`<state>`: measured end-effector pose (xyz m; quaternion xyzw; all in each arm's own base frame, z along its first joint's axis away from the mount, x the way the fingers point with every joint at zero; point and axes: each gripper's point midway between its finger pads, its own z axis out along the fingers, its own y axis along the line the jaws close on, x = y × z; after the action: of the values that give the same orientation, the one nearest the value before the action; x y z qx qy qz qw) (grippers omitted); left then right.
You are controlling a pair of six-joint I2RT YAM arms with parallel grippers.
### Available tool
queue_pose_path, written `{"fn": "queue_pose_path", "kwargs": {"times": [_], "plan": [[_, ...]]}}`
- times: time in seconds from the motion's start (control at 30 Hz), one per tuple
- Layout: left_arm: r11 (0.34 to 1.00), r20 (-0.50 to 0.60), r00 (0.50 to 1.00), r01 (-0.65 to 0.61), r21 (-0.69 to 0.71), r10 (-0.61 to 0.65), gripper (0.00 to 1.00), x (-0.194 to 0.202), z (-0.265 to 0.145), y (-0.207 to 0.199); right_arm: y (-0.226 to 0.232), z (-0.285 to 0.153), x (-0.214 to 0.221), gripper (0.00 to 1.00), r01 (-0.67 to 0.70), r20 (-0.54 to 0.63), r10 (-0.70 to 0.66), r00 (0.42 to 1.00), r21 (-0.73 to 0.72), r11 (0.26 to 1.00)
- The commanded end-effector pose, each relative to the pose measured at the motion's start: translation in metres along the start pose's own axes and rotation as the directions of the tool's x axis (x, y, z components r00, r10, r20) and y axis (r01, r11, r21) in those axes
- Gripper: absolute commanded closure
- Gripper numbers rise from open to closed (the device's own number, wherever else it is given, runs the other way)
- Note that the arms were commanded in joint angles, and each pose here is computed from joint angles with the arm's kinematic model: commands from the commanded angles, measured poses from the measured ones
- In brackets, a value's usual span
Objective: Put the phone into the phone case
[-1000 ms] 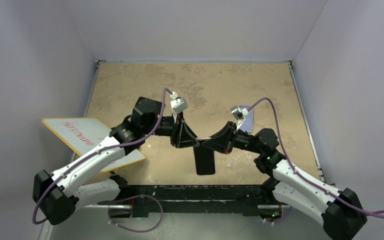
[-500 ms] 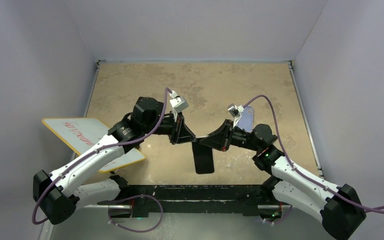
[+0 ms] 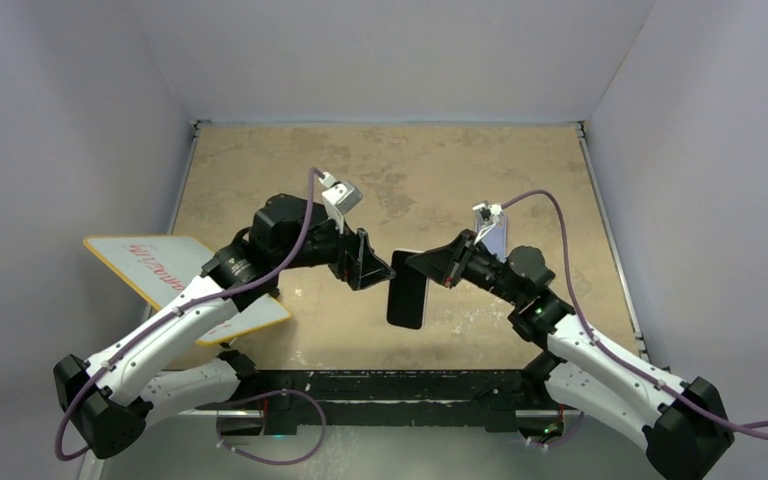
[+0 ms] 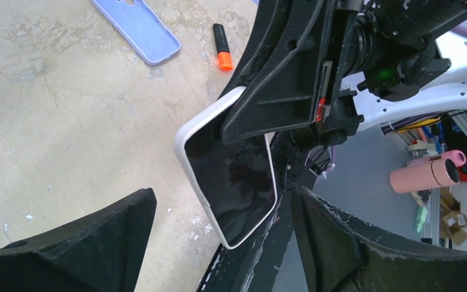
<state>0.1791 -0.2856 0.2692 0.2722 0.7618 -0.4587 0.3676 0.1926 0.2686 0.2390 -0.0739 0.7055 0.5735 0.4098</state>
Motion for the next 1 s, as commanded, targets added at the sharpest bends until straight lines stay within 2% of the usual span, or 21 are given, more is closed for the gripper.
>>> {"fn": "queue_pose_path", "kwargs": {"times": [0.0,0.27,0.47,0.57,0.63,0.7,0.83,0.9,0.97], "plan": [[0.999,0.047,0.997,0.053,0.000,-0.053,0.16,-0.008,0.002,-0.001,0.056,-0.008,-0.059,1.00,0.038,0.223,-0.003,0.975,-0.151,0.988],[0.988,0.046,0.992,0.114,0.103,-0.119,0.20,-0.005,0.013,-0.013,0.084,-0.025,-0.071,1.00,0.051,0.302,0.039,0.952,-0.282,0.958],[0.983,0.023,0.990,0.134,0.127,-0.138,0.25,0.001,0.020,-0.012,0.092,-0.026,-0.072,1.00,0.028,0.305,0.085,0.949,-0.349,0.937],[0.974,0.011,0.989,0.146,0.176,-0.150,0.37,0.003,0.025,-0.017,0.091,-0.024,-0.073,1.00,0.018,0.305,0.097,0.948,-0.355,0.935],[0.964,-0.004,0.987,0.158,0.215,-0.161,0.52,0.004,0.029,-0.021,0.088,-0.022,-0.072,1.00,0.000,0.296,0.111,0.949,-0.351,0.937],[0.952,-0.015,0.984,0.174,0.250,-0.176,0.71,0.005,0.030,-0.025,0.089,-0.020,-0.072,1.00,-0.006,0.291,0.118,0.950,-0.360,0.933],[0.944,-0.003,0.983,0.176,0.278,-0.182,0.92,0.002,0.029,-0.030,0.086,-0.016,-0.066,0.98,-0.023,0.259,0.123,0.958,-0.359,0.933],[0.952,0.020,0.981,0.184,0.246,-0.195,0.99,-0.001,0.028,-0.027,0.082,-0.014,-0.062,0.83,-0.040,0.233,0.125,0.964,-0.341,0.939],[0.954,0.052,0.977,0.191,0.232,-0.209,1.00,-0.007,0.025,-0.026,0.081,-0.015,-0.058,0.68,-0.049,0.214,0.127,0.969,-0.335,0.941]]}}
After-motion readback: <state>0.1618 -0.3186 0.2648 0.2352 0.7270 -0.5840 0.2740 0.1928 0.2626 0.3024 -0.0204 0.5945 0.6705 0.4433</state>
